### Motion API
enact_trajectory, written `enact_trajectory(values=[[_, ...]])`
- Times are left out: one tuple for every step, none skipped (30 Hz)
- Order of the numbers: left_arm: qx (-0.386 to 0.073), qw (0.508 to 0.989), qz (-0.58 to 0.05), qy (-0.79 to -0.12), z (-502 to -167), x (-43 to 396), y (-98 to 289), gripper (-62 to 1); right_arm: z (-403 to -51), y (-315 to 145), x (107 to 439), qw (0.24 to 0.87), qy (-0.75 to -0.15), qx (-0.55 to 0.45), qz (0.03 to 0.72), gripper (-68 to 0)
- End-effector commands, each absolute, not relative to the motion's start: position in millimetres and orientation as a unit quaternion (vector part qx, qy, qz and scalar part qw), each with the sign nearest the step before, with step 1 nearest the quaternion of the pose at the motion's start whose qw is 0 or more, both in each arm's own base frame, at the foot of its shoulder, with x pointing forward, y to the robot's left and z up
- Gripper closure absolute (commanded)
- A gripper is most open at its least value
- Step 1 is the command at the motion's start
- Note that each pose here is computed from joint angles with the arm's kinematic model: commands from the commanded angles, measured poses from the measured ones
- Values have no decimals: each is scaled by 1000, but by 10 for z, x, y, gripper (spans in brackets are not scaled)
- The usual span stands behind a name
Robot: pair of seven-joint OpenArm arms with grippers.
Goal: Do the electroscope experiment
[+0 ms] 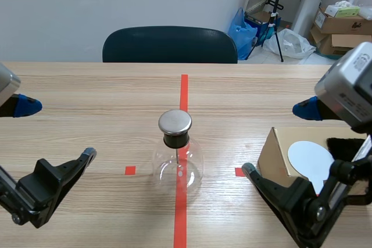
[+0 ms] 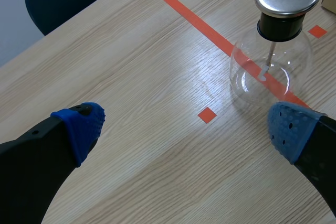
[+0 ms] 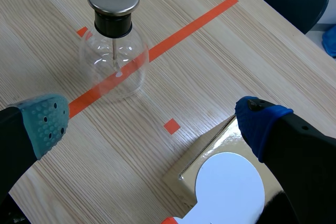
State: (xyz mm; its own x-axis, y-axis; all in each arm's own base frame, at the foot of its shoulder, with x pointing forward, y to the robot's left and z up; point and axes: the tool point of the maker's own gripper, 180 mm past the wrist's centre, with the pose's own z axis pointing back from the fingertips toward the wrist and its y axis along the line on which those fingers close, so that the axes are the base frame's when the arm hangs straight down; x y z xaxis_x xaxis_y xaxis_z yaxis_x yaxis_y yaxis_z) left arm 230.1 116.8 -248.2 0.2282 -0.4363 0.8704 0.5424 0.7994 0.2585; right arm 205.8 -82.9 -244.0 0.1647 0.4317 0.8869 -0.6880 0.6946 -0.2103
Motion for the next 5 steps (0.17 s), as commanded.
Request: enact_trajectory(values=[[-50,776,-308,-549,-2404,2336,1154,-623,-2370,-832,2107,746,-540,119,371,-679],[-50,776,-308,-549,-2404,2336,1154,-623,-2373,-834,2107,747,-539,118,371,-679],[-50,776,-308,-549,-2404,2336,1154,-623,-2373,-834,2107,747,-539,118,371,-679],[-50,776,-308,-549,-2404,2336,1154,-623,-2374,-834,2106,747,-539,118,371,-679],[-50,776,-308,-549,-2404,2336,1154,-623,-2374,-834,2106,747,-539,118,371,-679]])
